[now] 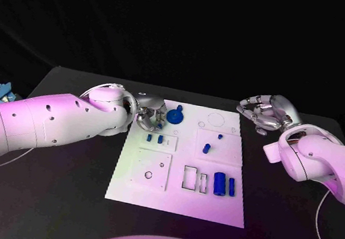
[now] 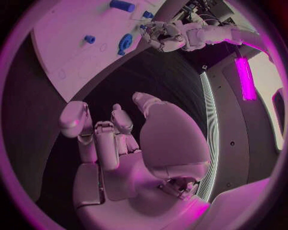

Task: Assemble the parts on the task board

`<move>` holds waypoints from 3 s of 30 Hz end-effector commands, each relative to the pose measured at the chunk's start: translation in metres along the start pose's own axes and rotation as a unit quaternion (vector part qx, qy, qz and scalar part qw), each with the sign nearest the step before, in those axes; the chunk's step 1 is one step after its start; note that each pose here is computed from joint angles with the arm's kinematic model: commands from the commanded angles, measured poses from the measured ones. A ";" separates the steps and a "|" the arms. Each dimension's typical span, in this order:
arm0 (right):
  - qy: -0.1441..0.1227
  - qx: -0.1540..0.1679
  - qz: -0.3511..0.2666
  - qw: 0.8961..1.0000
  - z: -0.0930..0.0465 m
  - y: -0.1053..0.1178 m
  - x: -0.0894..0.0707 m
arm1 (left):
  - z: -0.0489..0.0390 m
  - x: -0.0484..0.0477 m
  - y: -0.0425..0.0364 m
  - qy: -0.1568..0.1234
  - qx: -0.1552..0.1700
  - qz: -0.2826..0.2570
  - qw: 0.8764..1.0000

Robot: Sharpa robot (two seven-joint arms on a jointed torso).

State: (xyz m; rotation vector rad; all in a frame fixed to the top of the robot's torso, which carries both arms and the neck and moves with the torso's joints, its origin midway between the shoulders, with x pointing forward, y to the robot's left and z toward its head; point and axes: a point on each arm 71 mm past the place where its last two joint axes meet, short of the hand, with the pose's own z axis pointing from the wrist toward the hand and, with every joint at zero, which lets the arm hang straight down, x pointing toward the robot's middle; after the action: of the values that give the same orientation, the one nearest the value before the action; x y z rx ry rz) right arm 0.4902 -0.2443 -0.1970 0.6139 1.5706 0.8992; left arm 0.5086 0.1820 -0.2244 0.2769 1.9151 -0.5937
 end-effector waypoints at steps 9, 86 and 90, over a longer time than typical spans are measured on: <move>0.002 -0.004 -0.001 1.000 0.000 0.000 0.000 | -0.0001 0.0032 0.0007 0.014 -0.007 -0.003 1.000; 0.141 -0.129 -0.439 0.878 0.004 0.007 0.072 | -0.0633 -0.0498 0.0432 -0.245 0.128 -0.597 0.753; 0.142 -0.126 -0.439 0.878 0.006 0.005 0.074 | -0.0632 -0.0496 0.0428 -0.243 0.128 -0.599 0.753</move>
State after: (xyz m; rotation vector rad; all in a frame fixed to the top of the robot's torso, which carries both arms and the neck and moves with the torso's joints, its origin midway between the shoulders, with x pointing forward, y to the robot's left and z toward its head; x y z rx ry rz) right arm 0.4805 -0.1812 -0.2335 -0.4270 1.6954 0.4970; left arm 0.4985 0.2559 -0.1731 -0.9488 1.3024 -1.5612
